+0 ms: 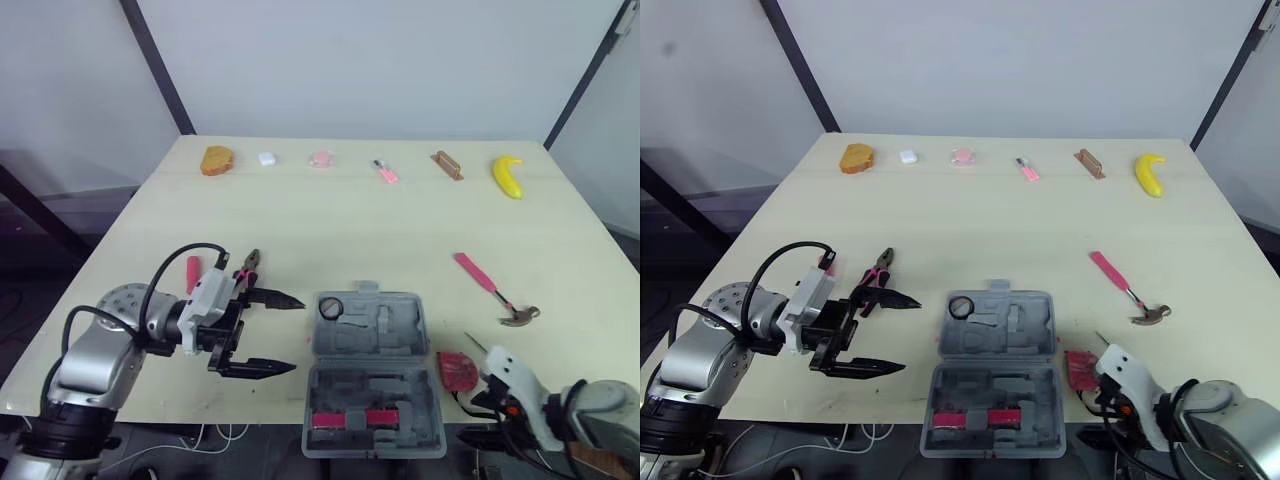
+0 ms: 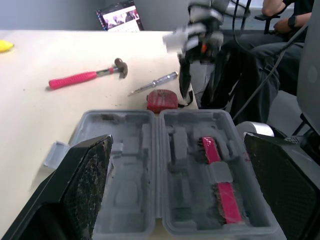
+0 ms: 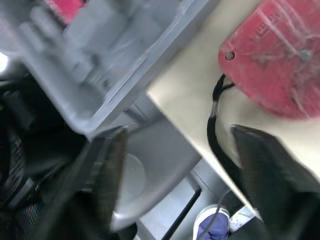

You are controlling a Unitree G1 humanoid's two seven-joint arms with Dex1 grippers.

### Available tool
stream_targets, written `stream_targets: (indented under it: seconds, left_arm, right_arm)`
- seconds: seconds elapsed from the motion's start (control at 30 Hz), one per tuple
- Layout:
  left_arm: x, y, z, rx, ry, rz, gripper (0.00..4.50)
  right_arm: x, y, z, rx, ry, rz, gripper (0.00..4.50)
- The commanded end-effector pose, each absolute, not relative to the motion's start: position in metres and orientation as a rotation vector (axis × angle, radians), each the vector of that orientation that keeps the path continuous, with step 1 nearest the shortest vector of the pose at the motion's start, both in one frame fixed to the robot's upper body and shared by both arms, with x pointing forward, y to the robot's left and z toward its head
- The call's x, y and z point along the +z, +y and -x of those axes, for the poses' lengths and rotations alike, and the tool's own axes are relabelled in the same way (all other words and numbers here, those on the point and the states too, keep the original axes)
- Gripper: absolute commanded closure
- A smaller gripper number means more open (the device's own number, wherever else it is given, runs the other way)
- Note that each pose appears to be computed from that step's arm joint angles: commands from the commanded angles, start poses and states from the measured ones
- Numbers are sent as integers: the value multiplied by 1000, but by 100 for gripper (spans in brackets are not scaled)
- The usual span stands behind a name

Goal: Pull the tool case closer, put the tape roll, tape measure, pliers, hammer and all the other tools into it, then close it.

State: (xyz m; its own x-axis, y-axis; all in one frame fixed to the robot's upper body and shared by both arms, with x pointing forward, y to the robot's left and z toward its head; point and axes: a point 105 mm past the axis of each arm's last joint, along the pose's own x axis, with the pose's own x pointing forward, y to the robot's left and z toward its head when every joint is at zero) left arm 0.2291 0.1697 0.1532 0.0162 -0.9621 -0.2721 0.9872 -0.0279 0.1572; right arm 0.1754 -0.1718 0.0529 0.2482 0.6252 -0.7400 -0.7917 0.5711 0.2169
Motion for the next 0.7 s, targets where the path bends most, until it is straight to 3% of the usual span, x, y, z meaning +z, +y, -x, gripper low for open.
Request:
stream_targets:
  seconds: [0.03,0.23,0.43,0.7]
  left_arm:
    - [163,174,-226,-1572,55,-369,0]
    - [164,176,-225,-1583,50,-386,0]
    - [165,178,-225,-1582,48,-408,0]
    - [166,179,-224,-1570,47,-413,0]
  right_arm:
    - [79,-169,-187,1038,696,262,4]
    - [81,-174,-204,1116,457,310,4]
    - [60,-174,-220,1227,274,523,4]
    - [43,-175,-232,1298,260,619,4]
